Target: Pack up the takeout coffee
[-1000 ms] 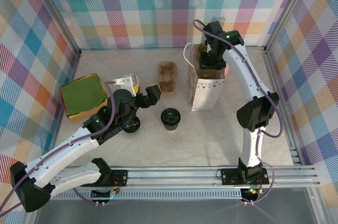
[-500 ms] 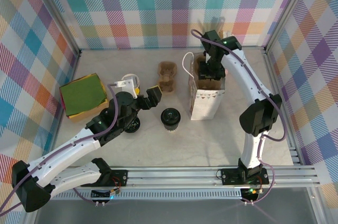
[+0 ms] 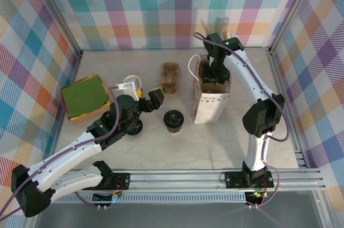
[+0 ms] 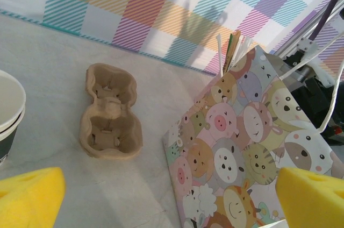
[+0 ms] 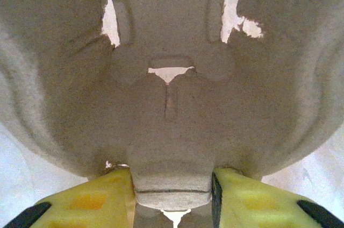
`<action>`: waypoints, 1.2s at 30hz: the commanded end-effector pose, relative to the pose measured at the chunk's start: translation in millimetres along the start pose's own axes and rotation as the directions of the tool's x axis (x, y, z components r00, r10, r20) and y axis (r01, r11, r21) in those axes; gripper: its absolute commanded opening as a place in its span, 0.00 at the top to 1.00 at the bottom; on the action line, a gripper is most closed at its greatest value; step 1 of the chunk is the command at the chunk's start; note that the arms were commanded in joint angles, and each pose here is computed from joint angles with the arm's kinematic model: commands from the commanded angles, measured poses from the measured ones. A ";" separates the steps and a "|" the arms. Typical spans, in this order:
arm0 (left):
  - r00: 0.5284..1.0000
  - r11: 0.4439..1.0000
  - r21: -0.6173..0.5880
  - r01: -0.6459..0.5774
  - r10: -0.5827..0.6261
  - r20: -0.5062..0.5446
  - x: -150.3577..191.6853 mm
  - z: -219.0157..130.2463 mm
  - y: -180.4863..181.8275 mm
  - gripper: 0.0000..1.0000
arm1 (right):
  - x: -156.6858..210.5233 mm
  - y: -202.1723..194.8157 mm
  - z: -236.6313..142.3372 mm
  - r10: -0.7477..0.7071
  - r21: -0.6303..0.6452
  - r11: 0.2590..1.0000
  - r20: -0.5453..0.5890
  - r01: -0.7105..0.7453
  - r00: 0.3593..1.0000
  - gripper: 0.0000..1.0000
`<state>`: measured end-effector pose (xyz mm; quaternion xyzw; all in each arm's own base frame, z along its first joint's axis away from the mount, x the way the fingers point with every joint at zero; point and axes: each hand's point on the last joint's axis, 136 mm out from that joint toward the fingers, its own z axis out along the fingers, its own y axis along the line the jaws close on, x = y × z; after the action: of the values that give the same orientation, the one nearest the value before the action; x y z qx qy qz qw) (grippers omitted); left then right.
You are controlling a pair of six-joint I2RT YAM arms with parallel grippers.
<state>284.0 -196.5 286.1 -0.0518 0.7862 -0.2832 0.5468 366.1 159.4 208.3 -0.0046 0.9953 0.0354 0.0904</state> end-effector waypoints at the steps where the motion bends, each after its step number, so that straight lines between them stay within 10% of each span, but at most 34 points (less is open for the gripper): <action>1: 0.999 1.000 0.013 0.021 -0.021 0.026 -4.9 -1.0 -0.1 0.00 | 5.6 0.9 0.6 0.010 0.007 1.000 -0.036 -0.010 0.999 0.61; 21: 0.999 1.000 0.019 0.025 -0.025 0.023 0.9 -1.2 2.7 0.00 | 7.4 -1.6 23.7 0.019 0.051 0.999 -0.107 -0.014 0.994 0.60; 36: 0.999 0.999 0.025 0.034 -0.034 0.023 0.2 -0.9 1.1 0.00 | 5.9 0.3 14.0 0.012 0.036 0.999 -0.089 -0.009 0.996 0.40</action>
<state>283.4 -197.4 276.4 -0.0556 0.7873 -0.2884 0.5421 366.7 159.7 186.7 0.0001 0.9988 0.0161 0.0455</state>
